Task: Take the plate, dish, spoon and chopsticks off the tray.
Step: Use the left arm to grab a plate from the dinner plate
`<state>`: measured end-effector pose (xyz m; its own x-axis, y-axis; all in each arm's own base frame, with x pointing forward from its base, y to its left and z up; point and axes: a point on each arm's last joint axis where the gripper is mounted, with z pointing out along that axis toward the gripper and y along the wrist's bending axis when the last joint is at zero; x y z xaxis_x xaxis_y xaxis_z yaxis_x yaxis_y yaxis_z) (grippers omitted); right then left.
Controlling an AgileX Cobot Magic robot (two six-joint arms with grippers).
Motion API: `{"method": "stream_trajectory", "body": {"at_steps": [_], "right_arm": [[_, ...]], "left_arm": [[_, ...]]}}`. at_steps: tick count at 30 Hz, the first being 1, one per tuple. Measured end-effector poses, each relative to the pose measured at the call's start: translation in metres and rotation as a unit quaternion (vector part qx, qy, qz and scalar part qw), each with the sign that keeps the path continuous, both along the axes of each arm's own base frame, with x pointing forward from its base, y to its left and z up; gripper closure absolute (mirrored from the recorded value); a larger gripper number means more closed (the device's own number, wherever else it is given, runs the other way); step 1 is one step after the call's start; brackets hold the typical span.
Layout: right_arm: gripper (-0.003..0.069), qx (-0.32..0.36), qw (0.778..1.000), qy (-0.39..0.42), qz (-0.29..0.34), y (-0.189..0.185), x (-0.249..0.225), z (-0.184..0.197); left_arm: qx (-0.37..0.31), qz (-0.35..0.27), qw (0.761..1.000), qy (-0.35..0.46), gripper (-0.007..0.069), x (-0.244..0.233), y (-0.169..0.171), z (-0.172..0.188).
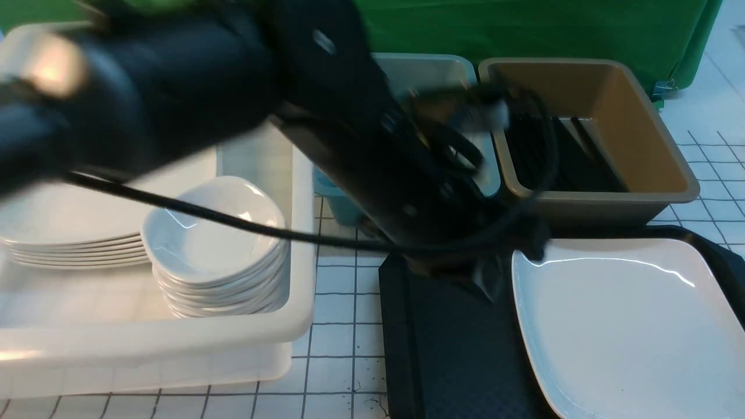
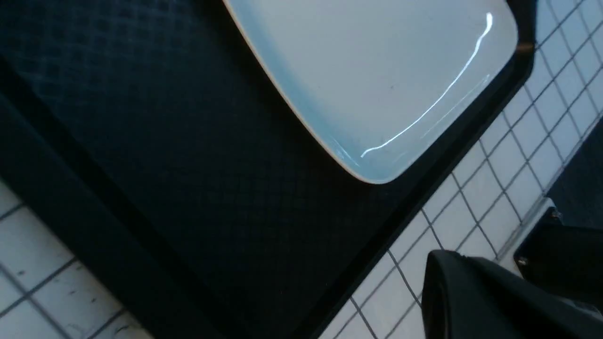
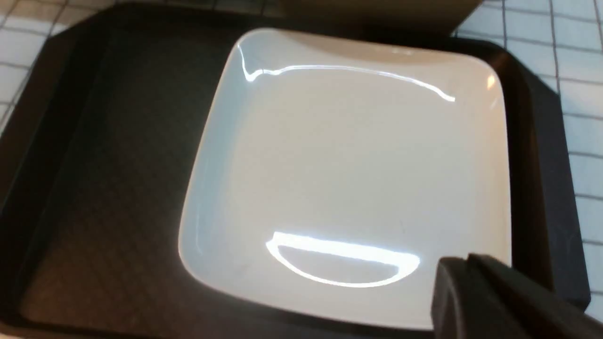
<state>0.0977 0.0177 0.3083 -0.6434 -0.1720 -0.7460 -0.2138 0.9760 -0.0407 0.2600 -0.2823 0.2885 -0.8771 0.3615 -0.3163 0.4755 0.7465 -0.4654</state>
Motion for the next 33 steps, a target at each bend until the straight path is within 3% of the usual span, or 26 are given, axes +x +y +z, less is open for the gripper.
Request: {"method": "stream_trajectory", "body": {"at_steps": [4, 6, 15, 33], "right_arm": [[0.0652, -0.003, 1.0, 0.017, 0.0, 0.0, -0.002, -0.002], [0.0652, -0.005, 1.0, 0.026, 0.0, -0.001, -0.003, -0.003], [0.0653, -0.009, 0.999, 0.05, 0.0, -0.001, -0.006, -0.007], [0.0653, -0.01, 0.998, 0.06, -0.001, -0.001, -0.008, -0.008]], "left_arm": [[0.024, 0.031, 0.998, 0.043, 0.0509, 0.01, -0.022, -0.048], [0.044, 0.06, 0.995, 0.072, 0.0408, 0.019, -0.03, -0.083], [0.022, 0.114, 0.988, 0.1, 0.0159, 0.033, -0.047, -0.135], [-0.062, 0.164, 0.982, 0.071, 0.013, 0.03, -0.074, -0.133]]}}
